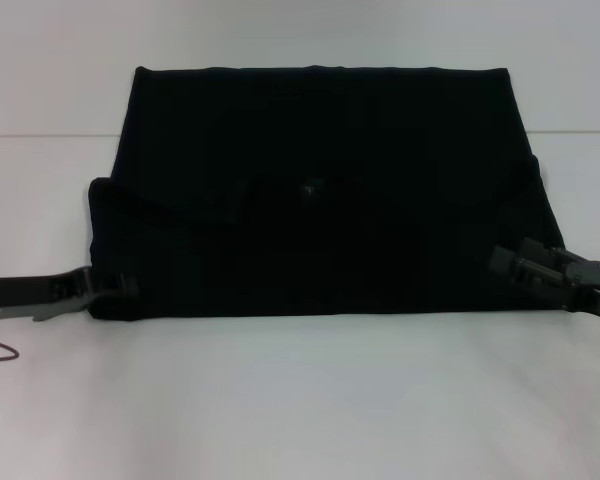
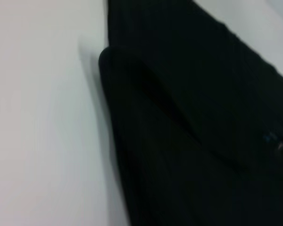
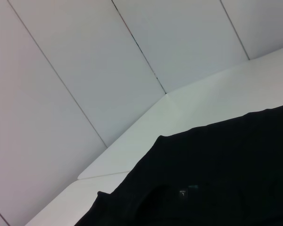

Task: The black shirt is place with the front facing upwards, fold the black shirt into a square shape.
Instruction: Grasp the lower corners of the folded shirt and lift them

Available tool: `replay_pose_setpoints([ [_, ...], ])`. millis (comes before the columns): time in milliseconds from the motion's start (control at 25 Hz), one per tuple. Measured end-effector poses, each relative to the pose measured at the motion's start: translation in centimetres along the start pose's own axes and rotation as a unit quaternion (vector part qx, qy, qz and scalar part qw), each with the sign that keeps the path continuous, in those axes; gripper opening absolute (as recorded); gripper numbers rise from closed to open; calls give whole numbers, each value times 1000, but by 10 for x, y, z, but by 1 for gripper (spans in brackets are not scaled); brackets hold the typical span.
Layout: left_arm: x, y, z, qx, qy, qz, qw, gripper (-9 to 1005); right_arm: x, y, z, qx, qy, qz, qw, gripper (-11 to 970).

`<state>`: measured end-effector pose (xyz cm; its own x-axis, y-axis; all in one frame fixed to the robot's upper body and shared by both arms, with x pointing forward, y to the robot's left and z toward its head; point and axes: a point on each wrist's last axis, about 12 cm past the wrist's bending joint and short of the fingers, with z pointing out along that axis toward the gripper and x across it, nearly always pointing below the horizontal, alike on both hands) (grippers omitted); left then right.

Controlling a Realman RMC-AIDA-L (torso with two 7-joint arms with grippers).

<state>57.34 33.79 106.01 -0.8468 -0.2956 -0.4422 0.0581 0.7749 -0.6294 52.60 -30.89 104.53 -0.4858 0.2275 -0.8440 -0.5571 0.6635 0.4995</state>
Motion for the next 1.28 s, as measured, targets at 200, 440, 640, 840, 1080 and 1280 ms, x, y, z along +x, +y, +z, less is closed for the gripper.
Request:
replay_pose_setpoints([
  [200, 0, -3, 4, -8, 6, 11, 1000, 577, 0, 0, 0, -1, 0, 1, 1000, 797],
  [440, -1, -3, 3, -7, 4, 10, 1000, 300, -4, -3, -3, 3, 1, -3, 1000, 796],
  [640, -2, -2, 2, -7, 4, 11, 1000, 105, -22, -15, -15, 31, 23, 13, 999, 796],
  [840, -2, -2, 1, -6, 4, 15, 1000, 54, -76, -34, -34, 95, 93, 82, 988, 795],
  [1080, -5, -5, 1, -4, 5, 25, 1000, 54, -142, -40, -27, 182, 198, 155, 950, 795],
  [1280, -5, -5, 0, -2, 5, 30, 1000, 54, -158, -37, 7, 237, 252, 108, 932, 796],
])
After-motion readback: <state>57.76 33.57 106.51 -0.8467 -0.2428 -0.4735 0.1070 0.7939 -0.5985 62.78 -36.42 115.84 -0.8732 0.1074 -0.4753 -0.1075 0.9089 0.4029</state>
